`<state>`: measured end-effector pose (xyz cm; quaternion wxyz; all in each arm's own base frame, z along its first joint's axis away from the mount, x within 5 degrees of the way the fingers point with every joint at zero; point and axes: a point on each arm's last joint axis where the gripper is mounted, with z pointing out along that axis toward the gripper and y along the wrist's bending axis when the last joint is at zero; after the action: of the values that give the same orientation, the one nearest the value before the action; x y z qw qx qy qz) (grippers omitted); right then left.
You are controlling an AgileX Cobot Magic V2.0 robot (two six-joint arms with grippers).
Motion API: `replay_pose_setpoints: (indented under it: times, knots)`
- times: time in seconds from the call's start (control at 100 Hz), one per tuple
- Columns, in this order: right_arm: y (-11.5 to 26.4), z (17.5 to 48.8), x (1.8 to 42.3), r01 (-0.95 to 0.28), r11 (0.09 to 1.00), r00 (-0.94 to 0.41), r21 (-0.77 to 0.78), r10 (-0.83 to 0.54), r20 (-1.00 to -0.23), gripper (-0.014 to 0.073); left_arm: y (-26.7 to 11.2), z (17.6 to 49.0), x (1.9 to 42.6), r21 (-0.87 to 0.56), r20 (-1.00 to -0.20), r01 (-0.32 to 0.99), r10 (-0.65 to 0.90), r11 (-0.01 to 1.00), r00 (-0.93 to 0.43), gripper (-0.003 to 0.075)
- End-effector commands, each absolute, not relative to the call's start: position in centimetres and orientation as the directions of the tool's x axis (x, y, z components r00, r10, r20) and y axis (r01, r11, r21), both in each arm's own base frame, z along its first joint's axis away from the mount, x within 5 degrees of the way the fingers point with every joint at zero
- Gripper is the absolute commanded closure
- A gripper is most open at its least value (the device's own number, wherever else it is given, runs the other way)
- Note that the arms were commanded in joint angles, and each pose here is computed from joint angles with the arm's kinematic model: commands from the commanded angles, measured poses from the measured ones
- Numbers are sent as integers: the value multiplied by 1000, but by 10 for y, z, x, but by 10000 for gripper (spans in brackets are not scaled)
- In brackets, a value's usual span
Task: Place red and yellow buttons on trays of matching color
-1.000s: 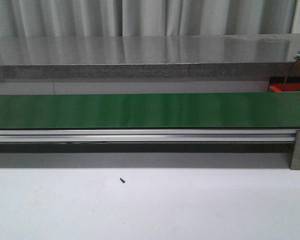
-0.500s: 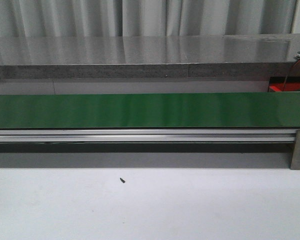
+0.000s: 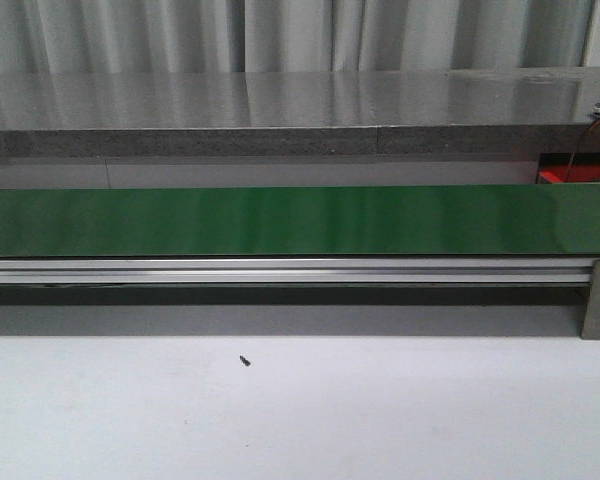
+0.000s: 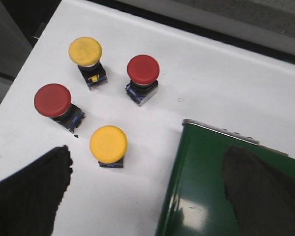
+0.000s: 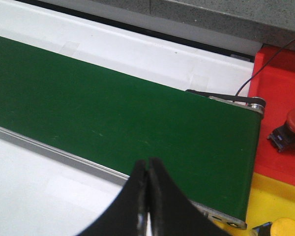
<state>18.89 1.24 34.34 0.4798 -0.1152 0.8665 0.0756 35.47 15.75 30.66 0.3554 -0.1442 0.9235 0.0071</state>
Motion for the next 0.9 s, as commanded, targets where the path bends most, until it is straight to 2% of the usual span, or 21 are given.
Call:
replay_pose_setpoints:
  times: [0.0, 0.22, 0.51, 0.89]
  knots:
    - [12, 358, 189, -249, 969, -437, 13, -100, -894, 662, 166, 326, 365, -66, -734, -295, -246, 953, -632, 113]
    - [12, 358, 189, -249, 969, -437, 13, -100, -894, 662, 184, 293, 394, -42, -694, -308, -249, 950, -675, 113]
    - [12, 358, 189, -249, 969, -437, 13, -100, -894, 662, 193, 260, 410, -33, -656, -314, -258, 949, -710, 113]
    - [12, 358, 189, -249, 969, -437, 13, -100, -894, 662, 196, 241, 415, -31, -625, -314, -264, 949, -735, 113]
